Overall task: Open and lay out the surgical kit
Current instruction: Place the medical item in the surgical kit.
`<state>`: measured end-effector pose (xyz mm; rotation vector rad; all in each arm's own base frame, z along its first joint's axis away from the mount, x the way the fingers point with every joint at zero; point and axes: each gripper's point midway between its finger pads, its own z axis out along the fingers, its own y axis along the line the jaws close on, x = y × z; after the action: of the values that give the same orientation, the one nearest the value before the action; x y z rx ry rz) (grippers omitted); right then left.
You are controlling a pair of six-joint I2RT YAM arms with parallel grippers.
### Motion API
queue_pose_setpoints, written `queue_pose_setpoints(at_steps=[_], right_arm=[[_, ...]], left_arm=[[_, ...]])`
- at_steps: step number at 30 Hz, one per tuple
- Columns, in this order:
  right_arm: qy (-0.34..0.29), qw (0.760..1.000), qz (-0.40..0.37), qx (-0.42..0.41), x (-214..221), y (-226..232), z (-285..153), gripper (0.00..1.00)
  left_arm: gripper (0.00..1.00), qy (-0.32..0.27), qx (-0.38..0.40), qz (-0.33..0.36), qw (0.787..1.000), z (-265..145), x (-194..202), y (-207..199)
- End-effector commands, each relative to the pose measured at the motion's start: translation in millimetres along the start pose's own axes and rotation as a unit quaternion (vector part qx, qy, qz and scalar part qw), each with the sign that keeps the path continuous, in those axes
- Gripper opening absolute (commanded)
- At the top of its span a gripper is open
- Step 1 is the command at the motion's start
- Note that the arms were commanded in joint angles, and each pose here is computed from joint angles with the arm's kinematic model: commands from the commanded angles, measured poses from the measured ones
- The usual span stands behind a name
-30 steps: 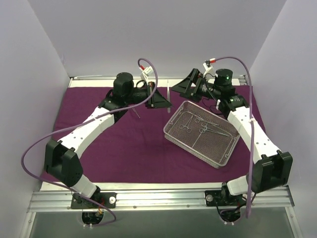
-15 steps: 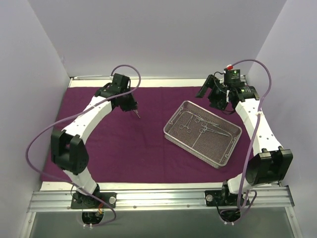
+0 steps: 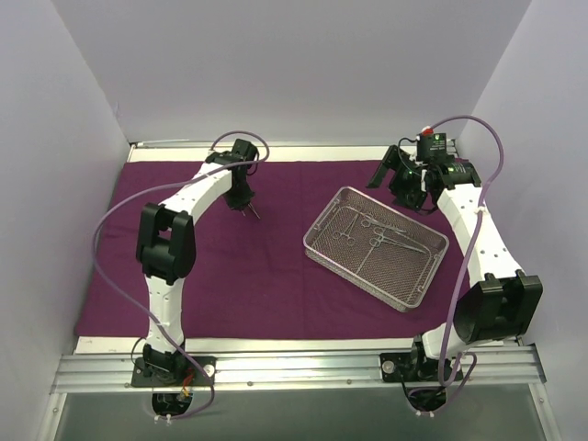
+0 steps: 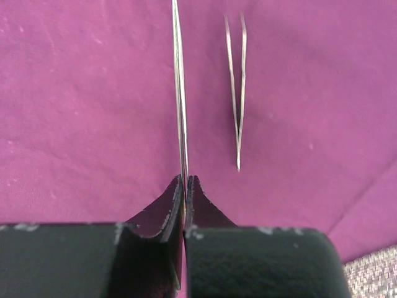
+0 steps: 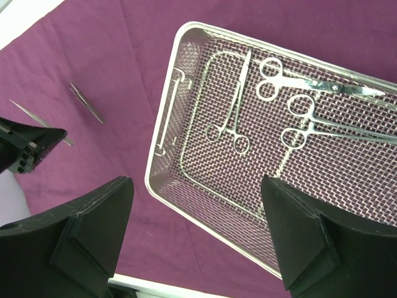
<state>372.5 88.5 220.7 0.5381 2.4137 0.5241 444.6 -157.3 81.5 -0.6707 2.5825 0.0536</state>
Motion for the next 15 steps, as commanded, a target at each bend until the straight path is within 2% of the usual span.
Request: queue_pose_setpoints(at_steps=[1,15], right_arm=[[0.005,1.000,-0.002,0.015,2.9,-10.8,-1.2,0.86],[0.018,1.000,-0.001,0.015,6.2,-14.8,6.5,0.86]], left_arm=[[0.02,-0.021,-0.019,-0.037,0.999,-3.3,-22.8,6.2],[0.02,0.020,-0.012,-0.065,0.998,28.8,-6.7,-4.3]])
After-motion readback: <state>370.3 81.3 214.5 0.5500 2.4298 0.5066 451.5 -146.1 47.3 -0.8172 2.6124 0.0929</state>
